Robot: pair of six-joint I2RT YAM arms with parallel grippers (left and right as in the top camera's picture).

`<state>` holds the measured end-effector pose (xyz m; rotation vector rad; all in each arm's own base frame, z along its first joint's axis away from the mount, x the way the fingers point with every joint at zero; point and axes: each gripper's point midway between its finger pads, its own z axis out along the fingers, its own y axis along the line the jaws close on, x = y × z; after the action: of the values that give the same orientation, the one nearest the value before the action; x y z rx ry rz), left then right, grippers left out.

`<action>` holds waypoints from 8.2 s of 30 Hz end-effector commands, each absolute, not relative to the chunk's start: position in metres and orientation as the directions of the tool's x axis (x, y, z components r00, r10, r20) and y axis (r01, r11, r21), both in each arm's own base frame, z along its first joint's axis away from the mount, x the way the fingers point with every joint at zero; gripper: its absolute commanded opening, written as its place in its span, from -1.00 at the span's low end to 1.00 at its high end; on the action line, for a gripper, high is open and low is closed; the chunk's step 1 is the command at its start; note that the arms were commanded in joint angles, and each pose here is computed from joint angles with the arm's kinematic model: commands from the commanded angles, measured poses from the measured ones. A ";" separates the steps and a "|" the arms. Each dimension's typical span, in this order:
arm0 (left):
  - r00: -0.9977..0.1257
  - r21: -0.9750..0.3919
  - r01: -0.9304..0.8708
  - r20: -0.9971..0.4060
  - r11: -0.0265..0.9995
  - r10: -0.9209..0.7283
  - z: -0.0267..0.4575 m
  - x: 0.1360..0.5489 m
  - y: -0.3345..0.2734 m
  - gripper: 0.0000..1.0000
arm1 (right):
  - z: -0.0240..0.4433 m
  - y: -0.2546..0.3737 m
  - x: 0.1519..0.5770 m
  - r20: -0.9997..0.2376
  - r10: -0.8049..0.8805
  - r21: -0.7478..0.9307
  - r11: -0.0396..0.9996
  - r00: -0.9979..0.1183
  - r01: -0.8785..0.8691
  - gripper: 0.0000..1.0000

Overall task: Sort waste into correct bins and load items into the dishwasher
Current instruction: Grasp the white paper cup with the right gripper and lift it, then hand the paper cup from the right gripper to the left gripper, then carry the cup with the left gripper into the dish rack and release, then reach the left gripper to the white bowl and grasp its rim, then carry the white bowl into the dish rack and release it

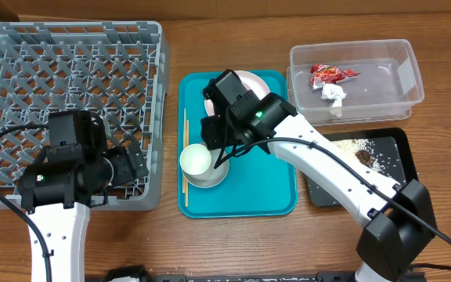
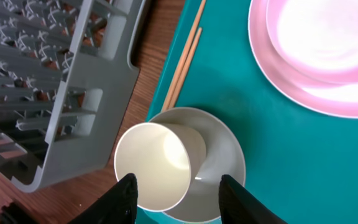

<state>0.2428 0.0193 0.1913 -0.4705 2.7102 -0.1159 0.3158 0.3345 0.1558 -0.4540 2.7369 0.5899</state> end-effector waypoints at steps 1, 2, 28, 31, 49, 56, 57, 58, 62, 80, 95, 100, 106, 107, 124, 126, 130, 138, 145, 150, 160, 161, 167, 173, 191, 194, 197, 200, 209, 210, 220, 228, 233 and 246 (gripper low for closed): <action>-0.870 -0.132 -0.291 -0.375 0.948 -0.319 0.195 0.245 0.020 1.00 | 0.137 0.343 0.311 -0.337 -0.277 0.310 0.870 -0.900 -0.384 -0.15; -0.870 -0.132 -0.291 -0.375 0.948 -0.319 0.195 0.245 0.020 0.99 | 0.129 0.344 0.310 -0.322 -0.283 0.300 0.875 -0.904 -0.380 -0.16; -0.863 -0.294 -0.203 -0.397 0.934 -0.312 0.205 0.261 -0.008 0.97 | 0.201 0.240 0.354 -0.357 -0.033 0.340 0.926 -0.934 -0.163 -0.92; -0.858 -0.410 -0.101 -0.426 0.907 -0.288 0.217 0.275 -0.032 0.96 | 0.208 0.215 0.363 -0.296 0.035 0.443 0.890 -0.955 -0.104 -0.92; -0.715 -0.623 0.645 -0.696 0.444 0.062 0.278 0.311 -0.206 1.00 | 0.268 0.204 0.351 -0.231 -0.049 0.880 0.415 -0.972 -0.230 -0.92; -0.635 -0.571 0.738 -0.768 0.358 0.083 0.298 0.303 -0.236 1.00 | 0.294 0.215 0.337 -0.223 -0.085 0.939 0.248 -0.971 -0.238 -0.92; -0.624 -0.565 0.751 -0.777 0.342 0.086 0.301 0.302 -0.239 1.00 | 0.297 0.216 0.336 -0.222 -0.090 0.945 0.226 -0.971 -0.237 -0.92; -0.609 -0.556 0.765 -0.788 0.325 0.086 0.305 0.300 -0.241 1.00 | 0.301 0.217 0.334 -0.220 -0.095 0.951 0.201 -0.971 -0.236 -0.92; -0.560 -0.520 0.805 -0.825 0.286 0.075 0.317 0.300 -0.245 0.99 | 0.316 0.222 0.325 -0.218 -0.120 0.967 0.111 -0.969 -0.231 -0.92; -0.443 -0.434 0.881 -0.896 0.187 0.005 0.357 0.300 -0.252 0.68 | 0.324 0.233 0.314 -0.214 -0.163 0.973 0.049 -0.963 -0.225 -0.92; -0.448 -0.441 0.885 -0.894 0.149 0.017 0.358 0.293 -0.253 0.27 | 0.324 0.233 0.314 -0.214 -0.162 0.973 0.052 -0.963 -0.225 -0.88; -0.457 -0.446 0.872 -0.890 0.201 0.009 0.353 0.302 -0.250 0.16 | 0.322 0.233 0.315 -0.215 -0.160 0.972 0.063 -0.963 -0.227 -0.36; -0.503 -0.476 0.814 -0.864 0.333 -0.003 0.336 0.323 -0.231 -0.20 | 0.295 0.228 0.328 -0.215 -0.124 0.942 0.235 -0.969 -0.240 0.15; -0.511 -0.480 0.806 -0.860 0.345 -0.003 0.333 0.325 -0.226 -0.24 | 0.288 0.226 0.331 -0.212 -0.114 0.932 0.273 -0.971 -0.236 0.18; -0.782 -0.357 0.155 -0.614 0.921 -0.106 0.229 0.350 -0.058 -0.92 | 0.222 0.096 0.357 -0.248 0.077 0.458 0.888 -0.966 -0.047 0.33; -0.799 -0.295 0.034 -0.582 0.955 -0.151 0.227 0.343 -0.025 -0.92 | 0.227 0.077 0.353 -0.255 0.105 0.407 0.913 -0.961 -0.009 0.33; -0.792 -0.206 -0.249 -0.519 0.946 -0.321 0.228 0.321 0.044 -0.92 | 0.232 0.047 0.340 -0.235 0.171 0.372 0.925 -0.957 0.074 0.33; -0.693 -0.132 -0.565 -0.460 0.814 -0.555 0.216 0.287 0.126 -0.92 | 0.230 0.028 0.331 -0.188 0.228 0.374 0.916 -0.955 0.145 0.33; -0.737 -0.114 -0.588 -0.333 0.801 -0.588 0.180 0.290 0.130 -0.92 | 0.230 0.028 0.331 -0.187 0.228 0.373 0.916 -0.955 0.145 0.34; -0.763 -0.077 -0.602 -0.236 0.795 -0.601 0.151 0.289 0.134 -0.92 | 0.230 0.028 0.330 -0.184 0.228 0.373 0.916 -0.956 0.147 0.34; -0.763 -0.136 -0.584 -0.245 0.800 -0.598 0.150 0.310 0.132 1.00 | 0.230 0.028 0.330 -0.183 0.228 0.373 0.916 -0.956 0.147 0.34; -0.760 -0.159 -0.574 -0.260 0.803 -0.595 0.157 0.313 0.129 1.00 | 0.230 0.028 0.329 -0.183 0.228 0.373 0.916 -0.956 0.147 0.35; -0.759 -0.315 -0.414 -0.398 0.854 -0.515 0.219 0.337 0.091 1.00 | 0.229 0.028 0.326 -0.168 0.229 0.372 0.915 -0.959 0.153 1.00; -0.794 -0.267 -0.166 -0.534 0.949 -0.289 0.255 0.344 0.012 0.99 | 0.229 0.028 0.326 -0.166 0.236 0.373 0.914 -0.958 0.160 1.00; -0.931 -0.107 0.345 -0.165 0.932 0.326 0.107 0.307 -0.196 0.86 | 0.229 0.028 0.326 -0.166 0.235 0.373 0.914 -0.958 0.160 1.00; -0.945 -0.092 0.328 -0.046 0.940 0.325 0.067 0.298 -0.204 0.67 | 0.229 0.028 0.326 -0.166 0.235 0.373 0.914 -0.958 0.160 1.00; -0.939 -0.076 0.339 0.023 0.938 0.342 0.042 0.291 -0.208 0.28 | 0.229 0.028 0.326 -0.166 0.235 0.373 0.914 -0.958 0.160 1.00; -0.937 -0.066 0.340 0.066 0.938 0.344 0.027 0.287 -0.207 -0.17 | 0.229 0.028 0.326 -0.166 0.235 0.373 0.914 -0.958 0.160 1.00; -0.951 -0.112 0.309 -0.061 0.944 0.304 0.078 0.304 -0.216 -0.92 | 0.229 0.028 0.326 -0.166 0.235 0.373 0.914 -0.958 0.160 1.00; -0.949 -0.117 0.309 -0.097 0.944 0.299 0.091 0.308 -0.217 -0.92 | 0.229 0.028 0.326 -0.166 0.235 0.373 0.914 -0.958 0.160 1.00; -0.846 -0.213 0.380 -0.472 0.900 0.246 0.228 0.371 -0.142 -0.92 | 0.229 0.028 0.326 -0.165 0.235 0.373 0.914 -0.958 0.160 1.00; -0.783 -0.367 0.344 -0.620 0.864 0.049 0.251 0.424 -0.051 -0.92 | 0.229 0.028 0.325 -0.162 0.235 0.373 0.914 -0.958 0.161 1.00; -0.701 -0.419 0.373 -0.712 0.828 -0.044 0.256 0.461 -0.014 -0.92 | 0.229 0.028 0.325 -0.162 0.235 0.373 0.914 -0.958 0.161 1.00; -0.723 -0.615 0.385 -0.664 0.688 -0.189 0.184 0.500 0.032 -0.92 | 0.228 0.028 0.324 -0.155 0.235 0.372 0.914 -0.959 0.164 1.00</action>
<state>0.4971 0.0271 0.1903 0.1303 2.2203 -0.8940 0.3211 0.0279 0.2167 0.3171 2.9168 0.5397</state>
